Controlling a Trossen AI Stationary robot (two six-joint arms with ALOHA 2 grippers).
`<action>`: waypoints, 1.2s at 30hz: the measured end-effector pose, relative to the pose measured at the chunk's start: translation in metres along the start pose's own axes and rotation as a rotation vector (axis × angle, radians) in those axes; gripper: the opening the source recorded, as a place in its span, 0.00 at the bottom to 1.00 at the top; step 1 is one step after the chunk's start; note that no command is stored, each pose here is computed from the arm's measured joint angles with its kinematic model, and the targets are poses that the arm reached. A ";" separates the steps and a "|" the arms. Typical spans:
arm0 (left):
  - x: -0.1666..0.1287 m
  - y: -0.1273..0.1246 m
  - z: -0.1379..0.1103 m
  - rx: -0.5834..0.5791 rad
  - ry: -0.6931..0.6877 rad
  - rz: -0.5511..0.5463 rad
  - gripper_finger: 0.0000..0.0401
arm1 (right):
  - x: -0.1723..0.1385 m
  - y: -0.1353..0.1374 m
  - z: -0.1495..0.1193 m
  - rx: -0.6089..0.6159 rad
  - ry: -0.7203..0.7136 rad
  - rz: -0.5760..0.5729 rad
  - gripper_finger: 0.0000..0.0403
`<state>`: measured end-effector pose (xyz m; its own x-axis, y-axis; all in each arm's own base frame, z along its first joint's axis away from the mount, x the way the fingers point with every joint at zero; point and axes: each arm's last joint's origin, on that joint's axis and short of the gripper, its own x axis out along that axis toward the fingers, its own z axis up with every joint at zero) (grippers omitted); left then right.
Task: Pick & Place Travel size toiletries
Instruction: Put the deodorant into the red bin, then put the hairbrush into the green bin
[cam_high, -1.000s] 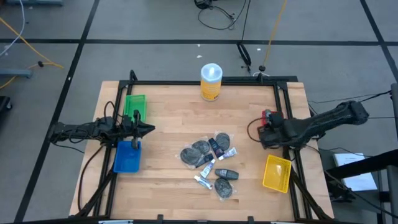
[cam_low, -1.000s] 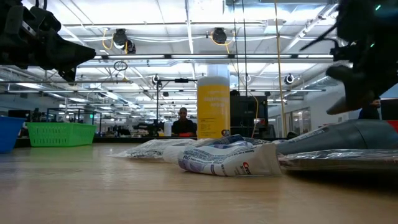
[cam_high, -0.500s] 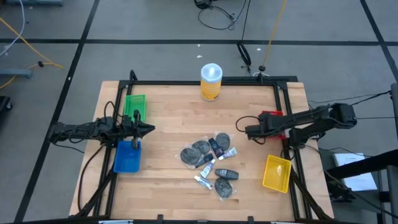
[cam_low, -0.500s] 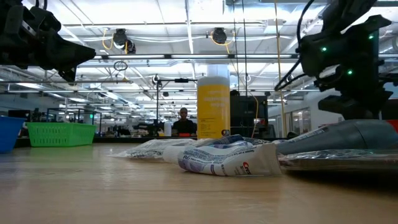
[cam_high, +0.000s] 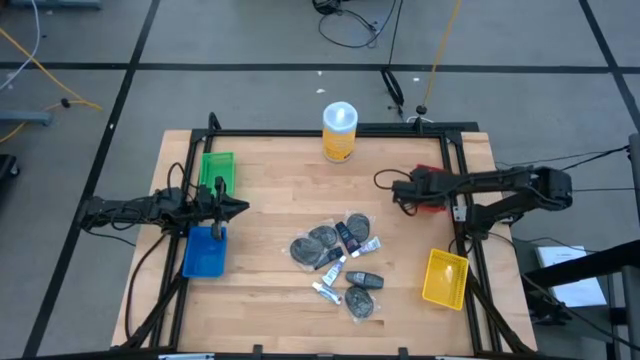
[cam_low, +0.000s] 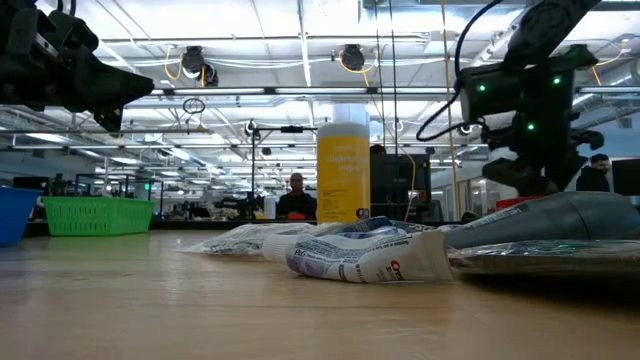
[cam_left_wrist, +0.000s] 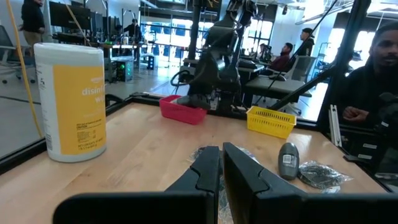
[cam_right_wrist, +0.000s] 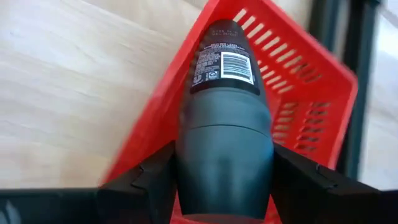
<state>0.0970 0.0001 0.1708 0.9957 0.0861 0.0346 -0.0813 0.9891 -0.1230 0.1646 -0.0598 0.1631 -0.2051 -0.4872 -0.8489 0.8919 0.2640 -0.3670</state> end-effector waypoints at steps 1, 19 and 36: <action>0.000 0.000 0.000 0.000 0.000 0.000 0.05 | 0.001 0.001 0.003 -0.014 -0.011 0.019 0.50; 0.000 0.000 0.000 -0.018 0.001 0.000 0.05 | 0.031 0.000 0.007 0.026 -0.037 0.091 0.55; 0.000 0.000 0.000 -0.026 0.000 0.000 0.05 | -0.015 -0.038 0.009 0.122 -0.310 0.256 0.59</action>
<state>0.0970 0.0001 0.1706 0.9957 0.0865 0.0343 -0.0805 0.9856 -0.1487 0.1376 -0.0701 0.1936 0.1437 -0.6513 -0.7451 0.9435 0.3173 -0.0954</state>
